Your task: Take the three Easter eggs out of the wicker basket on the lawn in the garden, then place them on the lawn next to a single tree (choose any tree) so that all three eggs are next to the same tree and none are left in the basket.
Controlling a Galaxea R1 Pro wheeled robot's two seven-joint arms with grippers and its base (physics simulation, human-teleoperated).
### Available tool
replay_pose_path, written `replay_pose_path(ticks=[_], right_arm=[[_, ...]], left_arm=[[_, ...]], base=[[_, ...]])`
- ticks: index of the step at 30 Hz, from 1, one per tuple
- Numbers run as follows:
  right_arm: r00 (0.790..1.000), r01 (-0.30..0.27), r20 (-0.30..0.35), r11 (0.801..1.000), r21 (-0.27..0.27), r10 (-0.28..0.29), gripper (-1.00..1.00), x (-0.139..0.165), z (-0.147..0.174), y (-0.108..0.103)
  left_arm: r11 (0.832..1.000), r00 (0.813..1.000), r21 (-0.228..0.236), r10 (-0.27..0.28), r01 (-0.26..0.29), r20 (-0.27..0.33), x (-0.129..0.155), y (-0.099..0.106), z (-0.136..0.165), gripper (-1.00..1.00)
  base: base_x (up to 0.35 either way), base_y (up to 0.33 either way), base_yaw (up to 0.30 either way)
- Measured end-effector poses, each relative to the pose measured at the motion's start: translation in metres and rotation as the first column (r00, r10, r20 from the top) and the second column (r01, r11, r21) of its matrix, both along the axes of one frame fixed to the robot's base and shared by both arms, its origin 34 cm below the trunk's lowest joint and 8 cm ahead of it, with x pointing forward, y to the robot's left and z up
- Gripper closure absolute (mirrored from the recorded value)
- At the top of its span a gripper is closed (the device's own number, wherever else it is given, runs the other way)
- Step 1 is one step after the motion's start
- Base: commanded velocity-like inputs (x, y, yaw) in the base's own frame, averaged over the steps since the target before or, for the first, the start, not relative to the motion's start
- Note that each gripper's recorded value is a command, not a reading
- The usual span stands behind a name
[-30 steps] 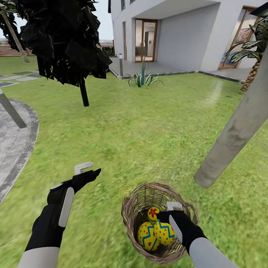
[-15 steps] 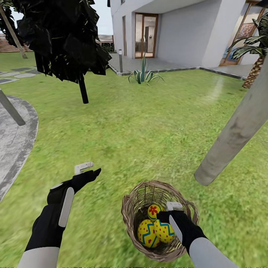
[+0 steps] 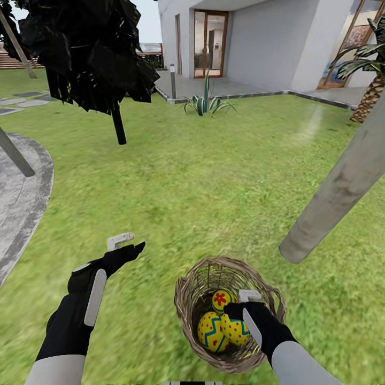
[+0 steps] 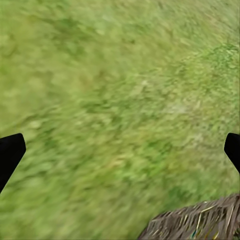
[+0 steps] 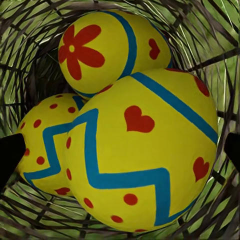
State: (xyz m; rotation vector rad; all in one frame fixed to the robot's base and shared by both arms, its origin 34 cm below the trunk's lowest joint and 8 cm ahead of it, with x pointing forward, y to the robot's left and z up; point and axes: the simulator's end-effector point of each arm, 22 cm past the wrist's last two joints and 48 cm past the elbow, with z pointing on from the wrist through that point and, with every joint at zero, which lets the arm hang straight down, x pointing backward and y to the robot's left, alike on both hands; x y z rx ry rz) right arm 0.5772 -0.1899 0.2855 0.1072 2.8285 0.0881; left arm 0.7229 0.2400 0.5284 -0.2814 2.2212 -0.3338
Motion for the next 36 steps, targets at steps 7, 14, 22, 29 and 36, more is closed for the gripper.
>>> replay_pose_path(ticks=[7, 14, 22, 29, 36], right_arm=[[0.999, 0.032, -0.007, 0.999, 0.028, -0.031, -1.0, -0.002, -0.004, 0.004], [0.999, 0.041, 0.019, 0.999, 0.024, -0.041, -1.0, 0.002, -0.007, 0.002], [0.999, 0.054, 0.01, 0.999, -0.01, -0.054, -1.0, -0.001, -0.013, -0.006], [0.998, 0.067, -0.004, 0.997, -0.05, -0.067, -1.0, -0.006, -0.019, -0.015], [0.998, 0.066, -0.015, 0.996, -0.055, -0.067, -1.0, -0.01, -0.024, -0.014]], left_arm=[[1.0, 1.0, -0.001, -0.001, 0.001, -0.011, -0.001, 0.0, -0.007, -1.0], [1.0, 1.0, -0.002, -0.001, 0.001, -0.023, -0.002, -0.001, -0.014, -1.0], [1.0, 0.999, -0.005, -0.001, 0.001, -0.036, -0.003, -0.002, -0.022, -1.0], [1.0, 0.999, -0.006, -0.001, 0.001, -0.047, -0.004, -0.002, -0.029, -1.0], [1.0, 0.998, -0.006, -0.001, 0.001, -0.058, -0.006, -0.002, -0.036, -1.0]], base=[[0.0, 0.0, 0.0], [0.0, 0.0, 0.0], [0.0, 0.0, 0.0], [0.0, 0.0, 0.0], [0.0, 0.0, 0.0]])
